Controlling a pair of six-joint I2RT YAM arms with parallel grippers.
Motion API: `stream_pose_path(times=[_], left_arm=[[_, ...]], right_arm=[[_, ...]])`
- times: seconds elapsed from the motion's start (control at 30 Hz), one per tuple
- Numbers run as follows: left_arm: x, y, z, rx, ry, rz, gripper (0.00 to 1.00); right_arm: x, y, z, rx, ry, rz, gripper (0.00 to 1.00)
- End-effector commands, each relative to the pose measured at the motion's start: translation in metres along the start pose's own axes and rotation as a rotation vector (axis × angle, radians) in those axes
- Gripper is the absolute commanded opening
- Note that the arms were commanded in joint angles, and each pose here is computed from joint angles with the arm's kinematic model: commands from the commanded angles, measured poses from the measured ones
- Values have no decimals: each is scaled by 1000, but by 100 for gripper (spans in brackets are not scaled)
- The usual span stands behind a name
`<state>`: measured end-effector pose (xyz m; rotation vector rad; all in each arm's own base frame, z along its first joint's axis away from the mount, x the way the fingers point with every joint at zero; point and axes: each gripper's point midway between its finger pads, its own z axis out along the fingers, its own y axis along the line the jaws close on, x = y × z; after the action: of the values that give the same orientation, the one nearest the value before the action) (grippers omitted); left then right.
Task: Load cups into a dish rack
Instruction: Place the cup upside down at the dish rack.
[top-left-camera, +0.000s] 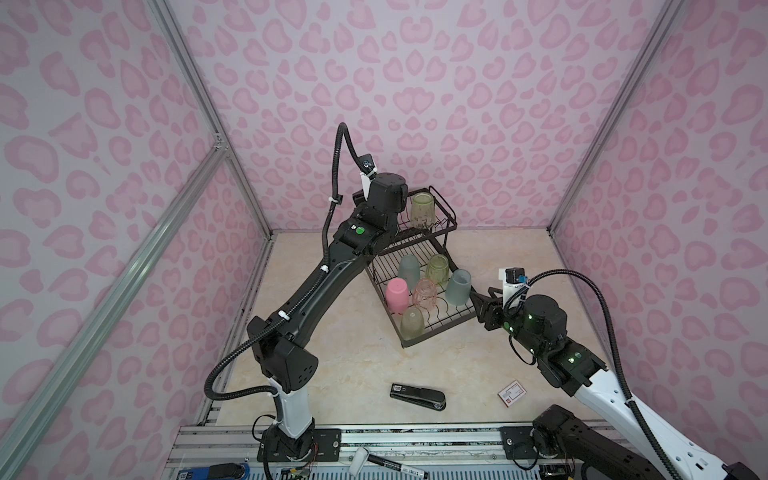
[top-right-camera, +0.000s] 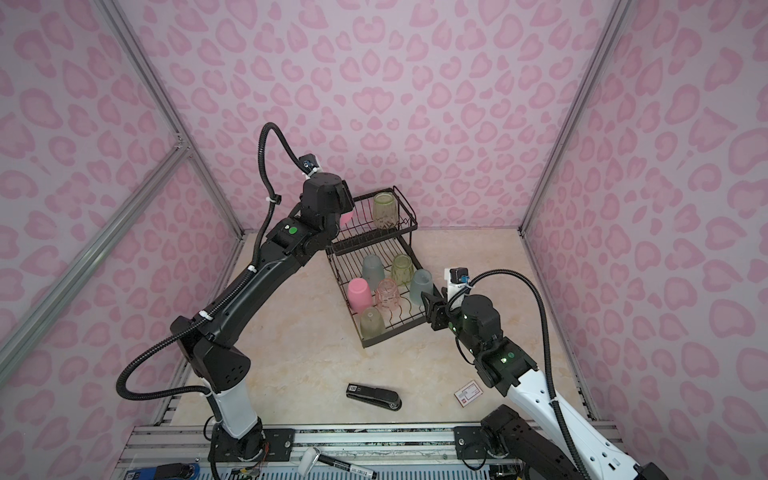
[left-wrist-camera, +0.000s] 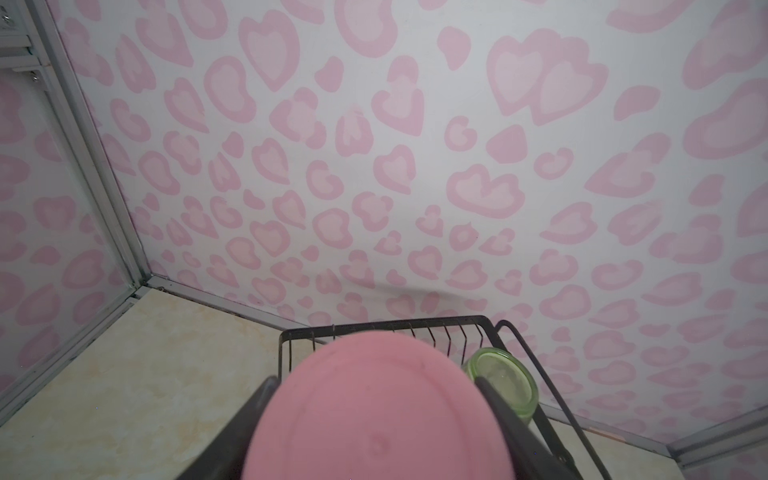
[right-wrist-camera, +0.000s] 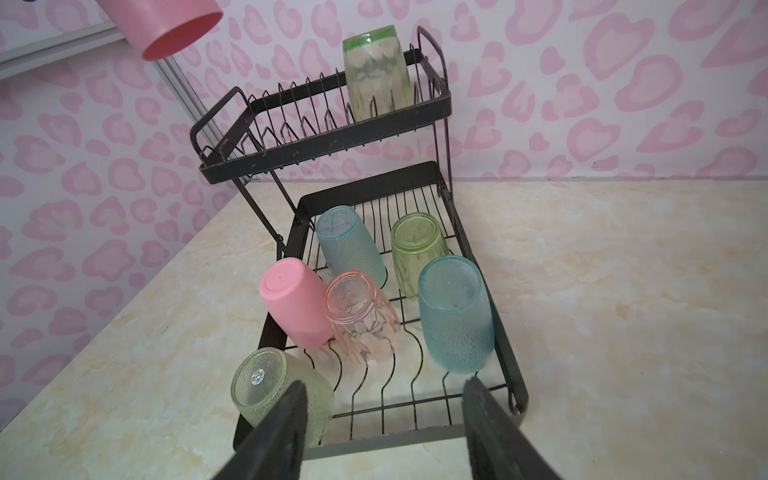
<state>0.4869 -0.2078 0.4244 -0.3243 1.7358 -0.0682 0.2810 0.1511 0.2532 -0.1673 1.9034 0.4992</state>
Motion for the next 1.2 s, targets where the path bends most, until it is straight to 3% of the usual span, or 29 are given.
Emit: stream_pose_path(times=[0.0, 0.4, 0.77, 1.17], left_arm=[[-5, -5, 6, -23, -37, 38, 48], [29, -19, 45, -76, -42, 162, 48], [70, -4, 92, -87, 16, 93, 48], [98, -3, 104, -97, 42, 104, 48]], right_arm=[[10, -6, -2, 23, 24, 1, 59], [11, -7, 1, 24, 29, 3, 59], [20, -4, 6, 0, 49, -9, 59], [24, -7, 8, -6, 49, 1, 59]])
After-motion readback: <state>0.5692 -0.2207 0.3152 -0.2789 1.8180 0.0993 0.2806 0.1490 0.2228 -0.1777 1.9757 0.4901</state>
